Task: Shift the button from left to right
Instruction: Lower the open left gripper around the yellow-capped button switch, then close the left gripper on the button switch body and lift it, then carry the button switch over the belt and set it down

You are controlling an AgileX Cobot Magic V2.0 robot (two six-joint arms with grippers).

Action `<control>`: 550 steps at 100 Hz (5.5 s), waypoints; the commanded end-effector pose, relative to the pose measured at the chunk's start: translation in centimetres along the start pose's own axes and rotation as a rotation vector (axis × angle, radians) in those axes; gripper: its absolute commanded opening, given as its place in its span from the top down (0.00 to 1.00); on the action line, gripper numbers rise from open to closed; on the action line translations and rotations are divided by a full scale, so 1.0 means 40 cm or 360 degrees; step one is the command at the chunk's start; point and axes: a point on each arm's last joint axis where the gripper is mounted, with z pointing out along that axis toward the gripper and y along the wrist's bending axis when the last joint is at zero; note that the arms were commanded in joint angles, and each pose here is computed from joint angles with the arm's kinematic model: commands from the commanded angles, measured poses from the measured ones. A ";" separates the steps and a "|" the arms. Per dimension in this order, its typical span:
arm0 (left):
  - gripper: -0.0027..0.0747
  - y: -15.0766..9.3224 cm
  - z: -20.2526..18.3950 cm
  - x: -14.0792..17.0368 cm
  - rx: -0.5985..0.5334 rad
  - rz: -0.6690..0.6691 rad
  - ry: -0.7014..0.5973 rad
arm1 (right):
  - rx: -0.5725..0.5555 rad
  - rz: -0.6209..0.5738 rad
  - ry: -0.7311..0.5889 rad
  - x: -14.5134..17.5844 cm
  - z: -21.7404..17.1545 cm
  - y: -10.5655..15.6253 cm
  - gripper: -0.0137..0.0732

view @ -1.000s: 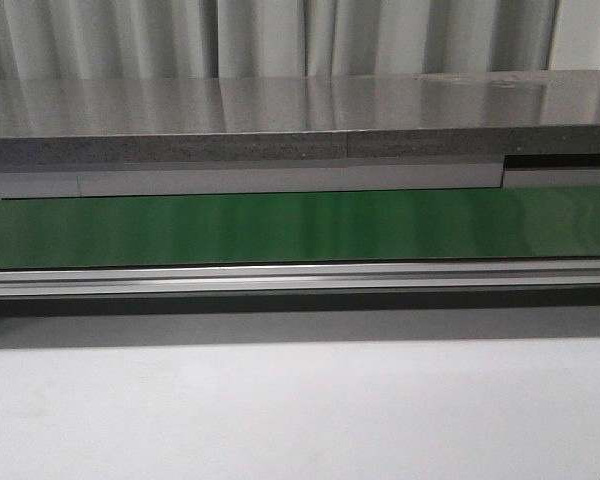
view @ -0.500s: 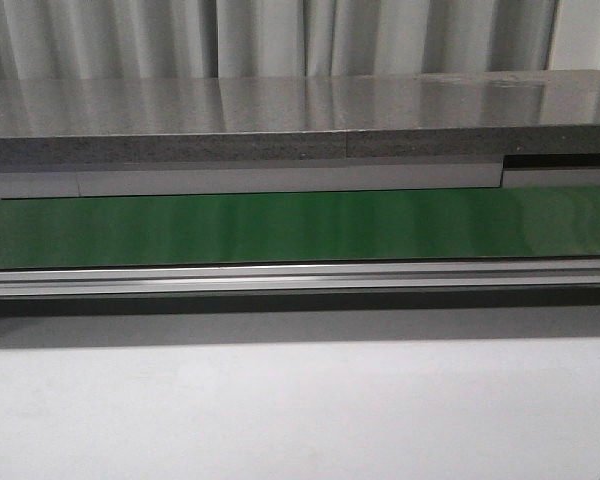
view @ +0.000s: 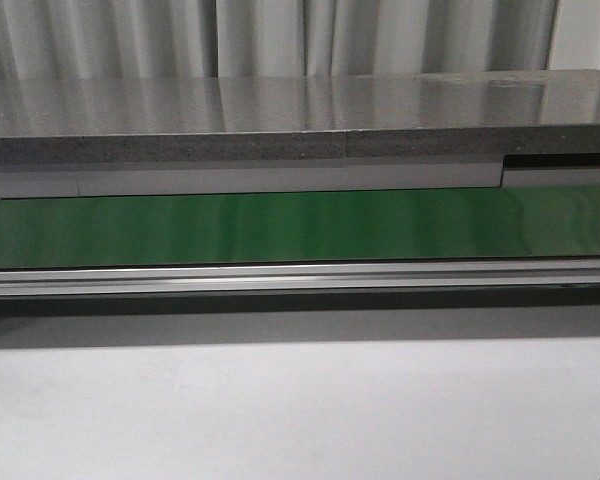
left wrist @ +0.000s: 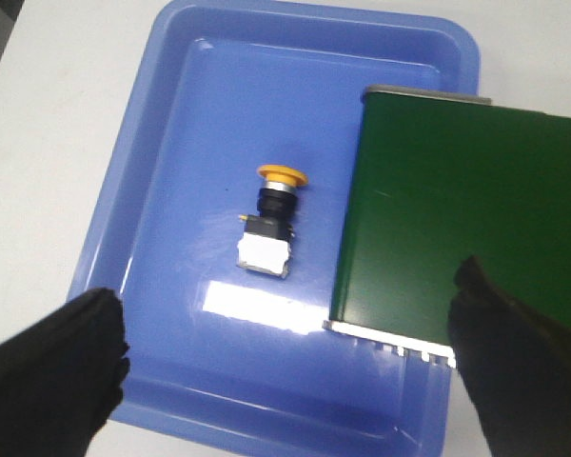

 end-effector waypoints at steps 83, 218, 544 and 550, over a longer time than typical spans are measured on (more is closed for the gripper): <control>0.12 0.047 0.335 -0.076 0.0035 -0.0174 0.0199 | -0.0023 -0.0012 -0.0197 -0.036 -0.008 0.003 0.92; 0.12 0.061 0.475 -0.058 0.0073 -0.0274 0.0354 | -0.0023 -0.0012 -0.0197 -0.036 -0.008 0.003 0.92; 0.26 -0.142 0.299 -0.051 0.0315 0.0051 0.0241 | -0.0023 -0.0012 -0.0197 -0.036 -0.008 0.003 0.92; 0.26 -0.144 0.284 -0.055 0.0334 0.0035 0.0218 | -0.0023 -0.0012 -0.0197 -0.036 -0.008 0.003 0.92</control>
